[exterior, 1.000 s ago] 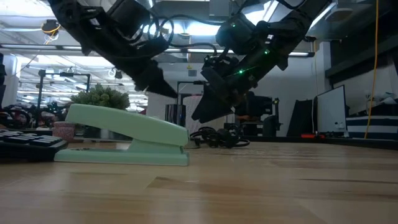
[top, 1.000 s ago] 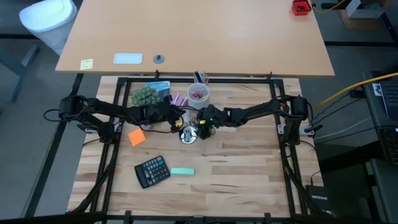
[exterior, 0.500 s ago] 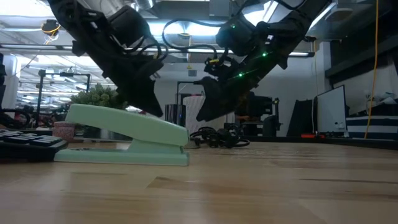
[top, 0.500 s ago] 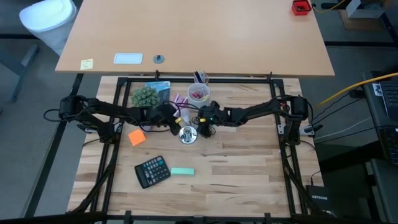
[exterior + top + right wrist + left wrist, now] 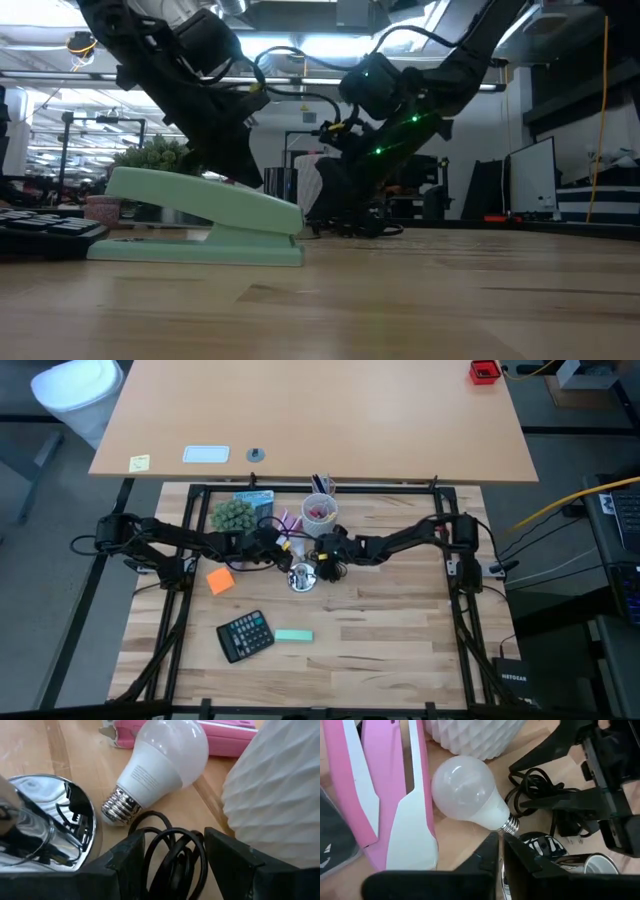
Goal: Screw lightbulb
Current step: Insert the lightbulb into the lamp
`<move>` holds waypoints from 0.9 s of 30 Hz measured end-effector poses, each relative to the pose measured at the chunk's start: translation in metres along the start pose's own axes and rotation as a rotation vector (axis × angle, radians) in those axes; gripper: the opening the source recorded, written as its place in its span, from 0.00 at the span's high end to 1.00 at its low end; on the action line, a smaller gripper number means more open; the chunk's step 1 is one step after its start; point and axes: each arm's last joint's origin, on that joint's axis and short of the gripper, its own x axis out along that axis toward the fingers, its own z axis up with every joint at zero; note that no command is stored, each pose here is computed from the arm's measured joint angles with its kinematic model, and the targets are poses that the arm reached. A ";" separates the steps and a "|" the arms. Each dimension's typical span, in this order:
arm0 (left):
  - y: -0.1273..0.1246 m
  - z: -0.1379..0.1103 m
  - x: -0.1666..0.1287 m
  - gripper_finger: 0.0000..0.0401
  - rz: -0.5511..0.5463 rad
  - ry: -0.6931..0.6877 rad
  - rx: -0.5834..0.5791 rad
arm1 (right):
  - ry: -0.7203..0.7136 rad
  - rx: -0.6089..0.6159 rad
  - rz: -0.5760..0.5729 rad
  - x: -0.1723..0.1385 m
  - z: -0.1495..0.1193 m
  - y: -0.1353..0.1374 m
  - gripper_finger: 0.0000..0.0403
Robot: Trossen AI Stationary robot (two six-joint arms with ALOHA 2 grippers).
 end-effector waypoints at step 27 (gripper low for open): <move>-0.004 -0.018 0.046 0.58 -0.061 -0.023 -0.424 | -0.061 -0.006 0.087 0.010 -0.001 0.002 0.48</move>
